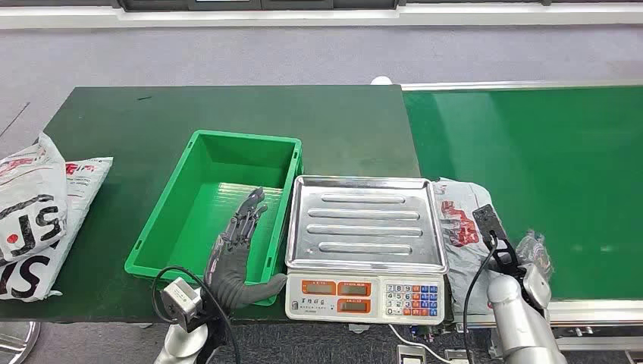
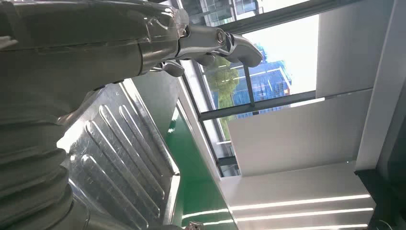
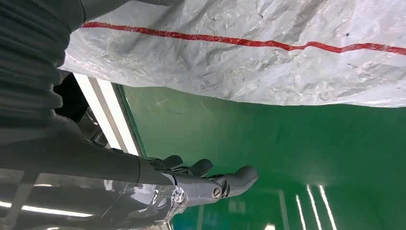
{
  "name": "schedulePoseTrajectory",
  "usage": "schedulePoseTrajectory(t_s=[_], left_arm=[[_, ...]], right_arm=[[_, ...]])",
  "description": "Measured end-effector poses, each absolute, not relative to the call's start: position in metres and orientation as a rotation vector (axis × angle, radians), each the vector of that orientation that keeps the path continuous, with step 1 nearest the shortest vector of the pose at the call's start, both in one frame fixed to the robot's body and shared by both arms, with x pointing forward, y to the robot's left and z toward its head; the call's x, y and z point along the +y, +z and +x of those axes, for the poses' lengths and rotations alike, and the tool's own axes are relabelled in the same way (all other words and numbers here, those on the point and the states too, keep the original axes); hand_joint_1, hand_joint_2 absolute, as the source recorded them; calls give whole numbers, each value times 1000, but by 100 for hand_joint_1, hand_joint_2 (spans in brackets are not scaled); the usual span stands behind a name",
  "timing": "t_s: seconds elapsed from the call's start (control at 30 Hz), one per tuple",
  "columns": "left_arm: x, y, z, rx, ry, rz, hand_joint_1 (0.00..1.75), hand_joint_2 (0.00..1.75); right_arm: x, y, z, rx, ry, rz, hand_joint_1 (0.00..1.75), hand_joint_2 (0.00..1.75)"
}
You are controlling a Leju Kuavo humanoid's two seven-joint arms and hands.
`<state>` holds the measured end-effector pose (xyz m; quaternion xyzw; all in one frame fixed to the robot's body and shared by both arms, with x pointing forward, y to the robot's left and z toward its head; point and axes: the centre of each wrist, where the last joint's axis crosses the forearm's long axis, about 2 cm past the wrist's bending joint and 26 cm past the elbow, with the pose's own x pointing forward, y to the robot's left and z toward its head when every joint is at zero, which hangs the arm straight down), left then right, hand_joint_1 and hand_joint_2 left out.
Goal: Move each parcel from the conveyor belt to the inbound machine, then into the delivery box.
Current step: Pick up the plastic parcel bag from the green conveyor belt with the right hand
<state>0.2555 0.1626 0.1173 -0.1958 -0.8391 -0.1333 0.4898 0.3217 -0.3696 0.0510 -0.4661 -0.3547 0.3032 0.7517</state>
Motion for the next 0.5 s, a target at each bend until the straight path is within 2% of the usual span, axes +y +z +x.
schedulePoseTrajectory(t_s=[0.17, 0.37, 0.4, 0.5], left_arm=[[163, 117, 255, -2037, -324, -476, 0, 175], [162, 117, 260, -2031, -330, -475, 0, 175], [162, 117, 262, -2031, -332, -474, 0, 175], [161, 117, 265, -2029, -331, -466, 0, 175]], right_arm=[[-369, 48, 322, -744, 708, -976, 0, 175], [-368, 35, 320, -688, 856, -730, 0, 175], [-368, 33, 321, -679, 869, -699, 7, 175], [-371, 30, 322, -653, 875, -663, 138, 175]])
